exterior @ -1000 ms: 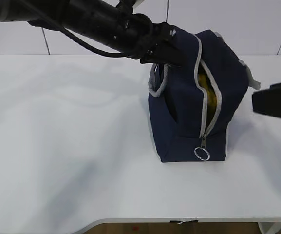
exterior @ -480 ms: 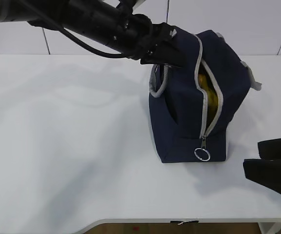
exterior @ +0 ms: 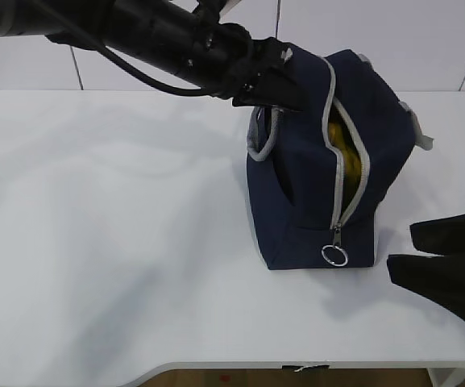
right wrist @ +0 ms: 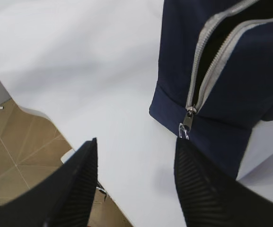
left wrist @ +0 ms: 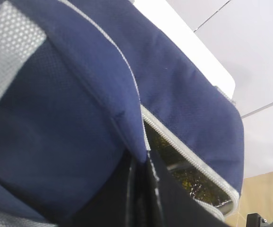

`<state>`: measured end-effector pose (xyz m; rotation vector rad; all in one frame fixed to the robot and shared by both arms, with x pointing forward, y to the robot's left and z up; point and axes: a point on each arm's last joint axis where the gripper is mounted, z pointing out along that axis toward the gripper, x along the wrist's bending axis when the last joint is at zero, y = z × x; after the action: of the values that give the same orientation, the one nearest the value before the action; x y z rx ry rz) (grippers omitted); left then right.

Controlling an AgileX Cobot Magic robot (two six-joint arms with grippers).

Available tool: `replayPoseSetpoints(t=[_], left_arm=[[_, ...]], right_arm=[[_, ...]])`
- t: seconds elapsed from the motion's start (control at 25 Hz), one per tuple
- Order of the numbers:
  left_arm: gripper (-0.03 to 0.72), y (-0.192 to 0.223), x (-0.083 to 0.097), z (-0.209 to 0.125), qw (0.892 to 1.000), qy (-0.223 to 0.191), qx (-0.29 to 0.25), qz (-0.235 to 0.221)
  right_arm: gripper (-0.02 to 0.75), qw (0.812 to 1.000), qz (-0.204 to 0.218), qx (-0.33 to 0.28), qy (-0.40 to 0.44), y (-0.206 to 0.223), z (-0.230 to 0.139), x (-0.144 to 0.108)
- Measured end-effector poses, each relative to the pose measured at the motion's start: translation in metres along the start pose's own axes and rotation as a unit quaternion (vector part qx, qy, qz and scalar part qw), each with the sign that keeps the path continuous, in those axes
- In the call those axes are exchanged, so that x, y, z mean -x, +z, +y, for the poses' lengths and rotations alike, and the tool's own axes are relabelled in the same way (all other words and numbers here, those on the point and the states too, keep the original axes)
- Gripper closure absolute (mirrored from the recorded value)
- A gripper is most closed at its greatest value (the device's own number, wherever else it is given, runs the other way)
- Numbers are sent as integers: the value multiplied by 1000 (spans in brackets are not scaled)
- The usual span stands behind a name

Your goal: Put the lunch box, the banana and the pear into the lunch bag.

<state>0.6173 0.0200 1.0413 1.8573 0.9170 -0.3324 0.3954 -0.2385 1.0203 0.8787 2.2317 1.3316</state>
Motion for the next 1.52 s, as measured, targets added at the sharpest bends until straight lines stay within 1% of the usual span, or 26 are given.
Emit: replayPoseSetpoints(t=[0.16, 0.2, 0.32, 0.56, 0.64, 1.0, 1.16, 1.28, 1.4, 1.52], left_arm=[[685, 0, 0, 0, 1000, 0, 0, 0], [685, 0, 0, 0, 1000, 0, 0, 0], [685, 0, 0, 0, 1000, 0, 0, 0], [685, 0, 0, 0, 1000, 0, 0, 0], [685, 0, 0, 0, 1000, 0, -1, -1], [685, 0, 2, -2, 1000, 0, -12, -11], [685, 0, 3, -3, 1000, 0, -14, -14], [685, 0, 3, -3, 1000, 0, -15, -15], [685, 0, 3, -3, 1000, 0, -15, -15], [685, 0, 3, -3, 1000, 0, -15, -15]], right_arm=[[318, 999, -2, 15, 33, 6, 1, 5], [318, 1000, -2, 15, 28, 7, 1, 6], [318, 999, 3, 1, -33, 13, -4, 9], [318, 995, 28, -34, -87, 30, -17, 17], [318, 994, 37, -42, -95, 36, -22, 19], [318, 991, 50, -52, -111, 56, -36, 29], [318, 993, 44, -47, -101, 64, -41, 34], [318, 995, 28, -42, -90, 69, -43, 39], [318, 995, 15, -48, -85, 74, -45, 45], [318, 995, 14, -55, -82, 79, -47, 50]])
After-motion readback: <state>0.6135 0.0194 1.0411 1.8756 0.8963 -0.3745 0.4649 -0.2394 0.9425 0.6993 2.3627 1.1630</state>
